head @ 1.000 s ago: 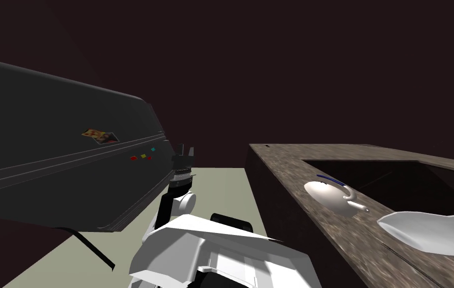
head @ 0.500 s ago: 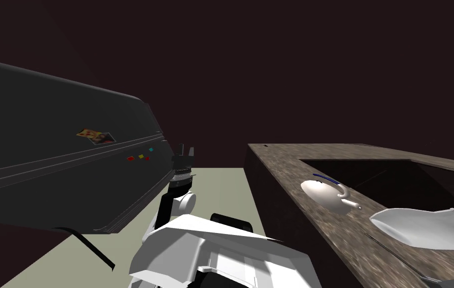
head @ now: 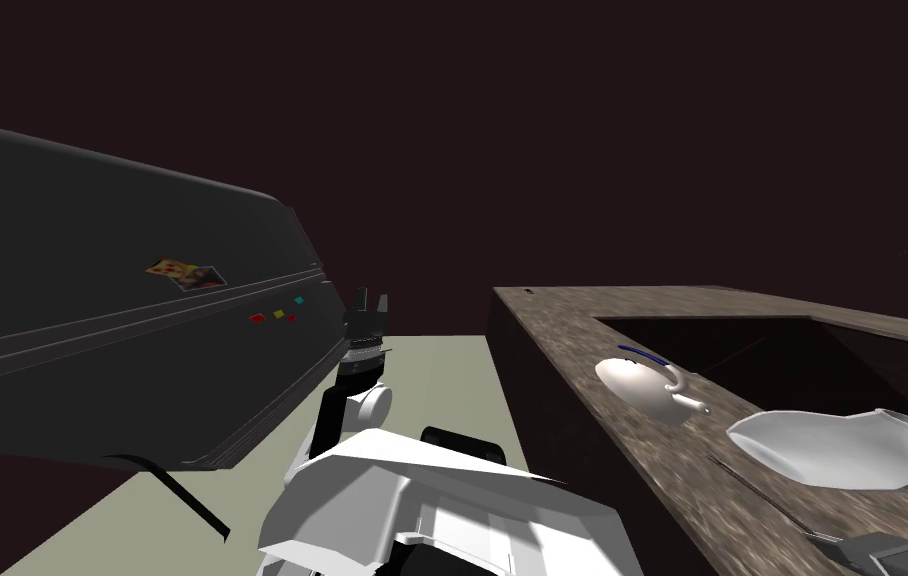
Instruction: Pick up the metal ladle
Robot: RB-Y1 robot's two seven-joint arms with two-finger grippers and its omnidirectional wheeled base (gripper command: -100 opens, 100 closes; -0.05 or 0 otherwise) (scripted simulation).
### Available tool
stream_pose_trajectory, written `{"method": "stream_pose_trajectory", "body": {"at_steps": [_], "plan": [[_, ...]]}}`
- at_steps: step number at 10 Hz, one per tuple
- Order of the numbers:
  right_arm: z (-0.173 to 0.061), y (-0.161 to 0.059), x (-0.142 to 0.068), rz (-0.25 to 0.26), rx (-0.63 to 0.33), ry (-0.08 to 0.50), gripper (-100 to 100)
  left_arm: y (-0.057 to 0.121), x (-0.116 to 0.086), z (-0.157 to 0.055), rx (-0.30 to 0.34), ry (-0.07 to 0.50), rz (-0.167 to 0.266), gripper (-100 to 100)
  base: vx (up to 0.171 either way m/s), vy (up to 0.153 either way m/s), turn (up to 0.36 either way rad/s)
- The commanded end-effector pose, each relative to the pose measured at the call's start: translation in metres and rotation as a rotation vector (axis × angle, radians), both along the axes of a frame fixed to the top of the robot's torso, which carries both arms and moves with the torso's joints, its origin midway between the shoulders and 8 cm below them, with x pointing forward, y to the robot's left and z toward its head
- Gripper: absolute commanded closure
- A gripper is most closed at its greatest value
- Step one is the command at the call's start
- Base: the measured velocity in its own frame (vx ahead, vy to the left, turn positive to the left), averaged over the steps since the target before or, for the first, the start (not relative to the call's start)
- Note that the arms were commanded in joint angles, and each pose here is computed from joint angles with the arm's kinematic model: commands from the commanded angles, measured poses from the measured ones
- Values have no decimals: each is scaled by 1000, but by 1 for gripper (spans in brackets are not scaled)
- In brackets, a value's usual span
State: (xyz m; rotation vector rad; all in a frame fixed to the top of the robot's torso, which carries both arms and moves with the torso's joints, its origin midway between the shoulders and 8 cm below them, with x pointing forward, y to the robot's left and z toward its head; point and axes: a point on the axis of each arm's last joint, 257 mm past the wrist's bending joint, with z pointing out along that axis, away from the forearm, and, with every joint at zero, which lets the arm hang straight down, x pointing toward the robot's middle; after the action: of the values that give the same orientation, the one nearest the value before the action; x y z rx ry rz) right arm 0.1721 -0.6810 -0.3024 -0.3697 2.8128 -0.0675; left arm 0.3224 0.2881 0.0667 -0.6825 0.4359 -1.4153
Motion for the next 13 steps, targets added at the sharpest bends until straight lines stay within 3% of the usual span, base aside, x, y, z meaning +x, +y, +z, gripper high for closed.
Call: {"method": "stream_pose_trajectory", "body": {"at_steps": [1,4,5,6,9,10,13], "plan": [[9,-5,-1,-24,-27,3,100,0,0,0,0,0,0,0,-3,-51,-33],[-5,33,9,20,32,-1,100,0,0,0,0,0,0,0,7,-40,-16],[5,19,3,-20,-11,7,100,0,0,0,0,0,0,0,8,-38,-35],[7,21,3,-17,-15,13,100,0,0,0,0,0,0,0,6,-63,-42],[-7,61,8,18,50,12,100,0,0,0,0,0,0,0,0,-23,-1],[2,48,5,-6,-1,24,100,0,0,0,0,0,0,0,6,-39,-36],[-6,72,2,-8,34,34,100,0,0,0,0,0,0,0,4,-45,-15]]}}
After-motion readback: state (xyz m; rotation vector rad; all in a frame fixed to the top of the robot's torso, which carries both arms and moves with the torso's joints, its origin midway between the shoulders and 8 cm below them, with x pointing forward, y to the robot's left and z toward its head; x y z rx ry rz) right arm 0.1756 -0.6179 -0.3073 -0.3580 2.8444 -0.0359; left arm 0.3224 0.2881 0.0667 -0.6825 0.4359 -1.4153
